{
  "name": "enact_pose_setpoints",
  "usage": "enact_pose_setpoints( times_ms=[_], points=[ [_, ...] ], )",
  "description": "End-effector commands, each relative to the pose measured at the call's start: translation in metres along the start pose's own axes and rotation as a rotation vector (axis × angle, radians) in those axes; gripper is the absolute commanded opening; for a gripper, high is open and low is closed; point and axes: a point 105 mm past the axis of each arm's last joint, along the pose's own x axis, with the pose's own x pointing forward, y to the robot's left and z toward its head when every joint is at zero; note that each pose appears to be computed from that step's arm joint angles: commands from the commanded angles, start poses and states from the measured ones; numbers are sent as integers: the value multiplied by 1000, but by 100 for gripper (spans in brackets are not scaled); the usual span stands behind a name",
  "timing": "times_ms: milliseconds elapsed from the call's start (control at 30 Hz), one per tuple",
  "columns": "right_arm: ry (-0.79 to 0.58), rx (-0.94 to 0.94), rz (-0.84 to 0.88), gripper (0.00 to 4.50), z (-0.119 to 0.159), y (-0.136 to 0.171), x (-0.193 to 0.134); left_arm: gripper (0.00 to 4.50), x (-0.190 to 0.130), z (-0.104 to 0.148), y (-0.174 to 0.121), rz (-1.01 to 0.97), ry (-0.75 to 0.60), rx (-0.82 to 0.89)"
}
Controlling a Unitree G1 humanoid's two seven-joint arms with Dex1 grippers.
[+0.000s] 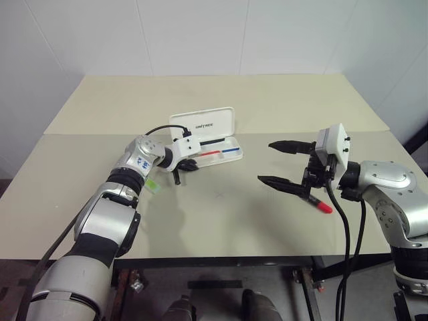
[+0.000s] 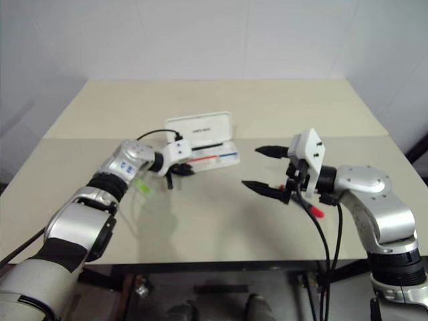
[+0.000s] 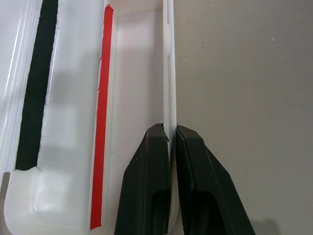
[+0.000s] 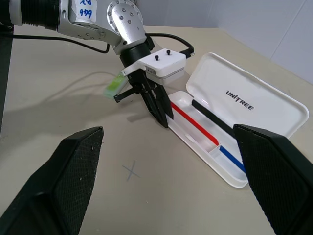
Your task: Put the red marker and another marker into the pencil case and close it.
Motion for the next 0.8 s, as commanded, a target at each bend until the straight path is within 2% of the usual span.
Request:
enact_pose_setpoints(
  times_ms=[33,267,567,800],
  points=[
    [-29,-63,-17,450,17,-5,-4,3,-3,4,3,15,-23,18],
    [-28,-59,-13,450,16,-5,-4,3,-12,18,5,9,-117,66],
    [-27,-42,-12,450,14,-3,-3,3,-29,33,-8,-49,-230,178],
    [3,-28,-16,450,10,0,-13,3,-41,27,-31,-133,-205,216]
  ],
)
